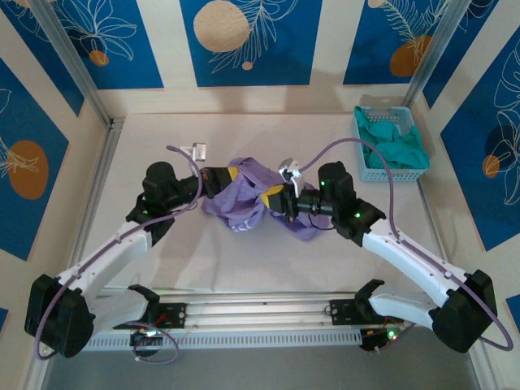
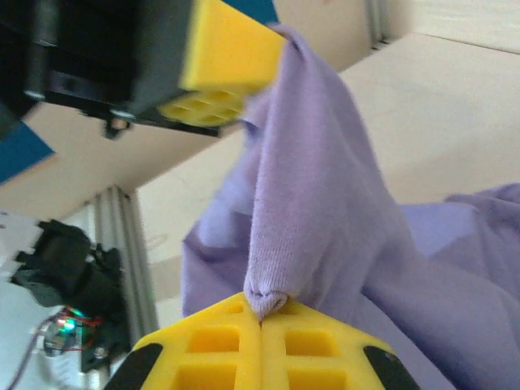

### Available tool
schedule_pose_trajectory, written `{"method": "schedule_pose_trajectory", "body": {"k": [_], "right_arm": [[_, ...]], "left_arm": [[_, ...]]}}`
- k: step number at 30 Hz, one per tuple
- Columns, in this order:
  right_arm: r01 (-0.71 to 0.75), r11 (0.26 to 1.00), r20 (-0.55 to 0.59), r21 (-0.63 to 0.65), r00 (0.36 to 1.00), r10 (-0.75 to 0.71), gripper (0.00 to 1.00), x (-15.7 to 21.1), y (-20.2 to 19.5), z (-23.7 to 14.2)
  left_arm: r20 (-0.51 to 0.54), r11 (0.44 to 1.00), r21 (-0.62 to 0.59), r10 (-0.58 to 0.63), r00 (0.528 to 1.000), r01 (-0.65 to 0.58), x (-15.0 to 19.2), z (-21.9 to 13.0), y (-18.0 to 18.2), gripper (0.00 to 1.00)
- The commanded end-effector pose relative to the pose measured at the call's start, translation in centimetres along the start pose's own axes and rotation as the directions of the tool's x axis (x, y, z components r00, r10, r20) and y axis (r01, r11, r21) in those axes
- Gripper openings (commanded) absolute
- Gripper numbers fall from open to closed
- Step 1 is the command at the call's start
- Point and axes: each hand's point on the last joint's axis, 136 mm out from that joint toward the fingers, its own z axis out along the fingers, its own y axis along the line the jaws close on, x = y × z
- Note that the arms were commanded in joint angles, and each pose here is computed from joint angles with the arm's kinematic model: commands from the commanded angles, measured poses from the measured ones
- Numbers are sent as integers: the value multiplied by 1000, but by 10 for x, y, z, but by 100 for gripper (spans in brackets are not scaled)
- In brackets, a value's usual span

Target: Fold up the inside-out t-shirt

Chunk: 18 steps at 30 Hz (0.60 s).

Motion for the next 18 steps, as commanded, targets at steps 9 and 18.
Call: {"method": "schedule_pose_trajectory", "body": {"k": [9,18], "right_arm": [[-69,986,30,-153,997,75,0,-10,10,10],[-105,989,23,-101,994,107,0,-8,-3,14]], "left_arm": [[-64,948,-317,0,998,-21,11,-13,62,26],[-216,890,-355,220,951,-286,50,-30,38,49]]}}
